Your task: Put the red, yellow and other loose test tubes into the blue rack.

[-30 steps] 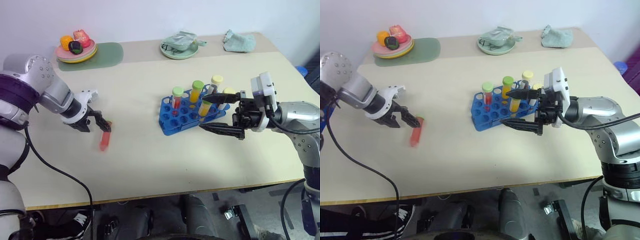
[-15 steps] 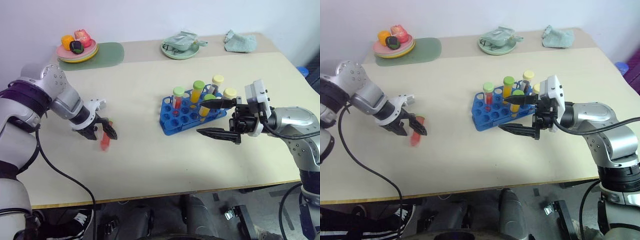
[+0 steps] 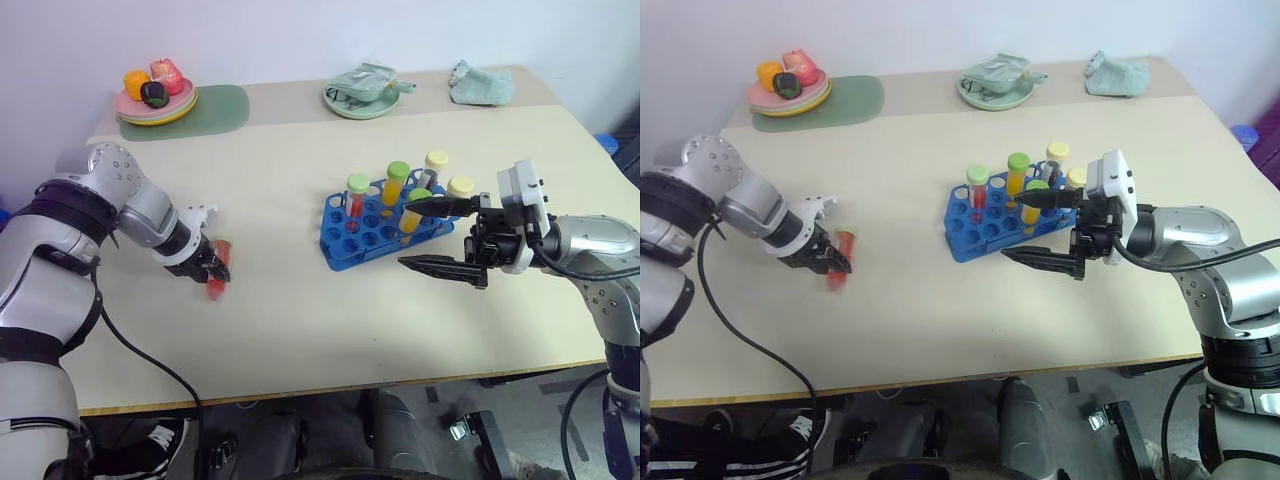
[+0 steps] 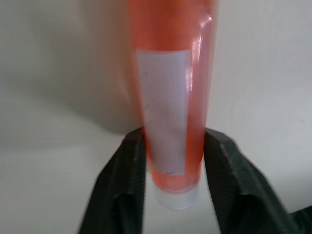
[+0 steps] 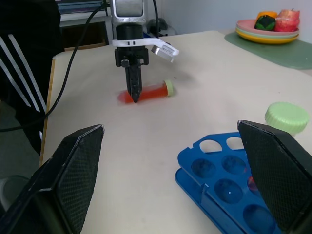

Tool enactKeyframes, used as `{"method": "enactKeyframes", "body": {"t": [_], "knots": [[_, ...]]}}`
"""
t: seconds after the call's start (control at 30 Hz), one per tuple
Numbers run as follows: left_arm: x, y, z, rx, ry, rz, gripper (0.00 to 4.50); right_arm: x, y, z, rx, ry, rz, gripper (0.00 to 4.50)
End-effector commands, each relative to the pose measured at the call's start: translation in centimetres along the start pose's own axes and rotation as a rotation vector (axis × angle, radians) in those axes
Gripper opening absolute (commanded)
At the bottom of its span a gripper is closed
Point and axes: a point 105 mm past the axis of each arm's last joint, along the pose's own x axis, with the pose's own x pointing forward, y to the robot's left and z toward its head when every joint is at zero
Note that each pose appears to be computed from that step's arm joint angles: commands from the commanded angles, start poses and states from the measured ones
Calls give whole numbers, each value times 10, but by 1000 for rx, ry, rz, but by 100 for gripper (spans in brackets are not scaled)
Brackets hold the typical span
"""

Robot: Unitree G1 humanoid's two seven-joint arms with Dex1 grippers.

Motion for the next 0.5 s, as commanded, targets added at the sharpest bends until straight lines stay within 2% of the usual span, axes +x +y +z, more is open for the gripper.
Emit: {"method": "enactKeyframes", "body": {"t": [0.03, 0.27, 0.3, 0.37, 0.5], "knots": [[-3, -1, 2, -17, -22, -20, 176, 0, 1, 13, -56, -13, 3, 450], [-1, -2, 6, -22, -47, -12, 176, -2, 0, 11, -59, -7, -5, 450], [-2, -2, 7, -21, -54, -5, 124, -2, 0, 11, -58, -7, -5, 450], [-1, -5, 9, -17, -63, -17, 82, -2, 0, 10, -55, -6, -4, 450], [-7, -7, 17, -11, -118, -3, 82, -3, -1, 10, -59, -5, -7, 450]]}}
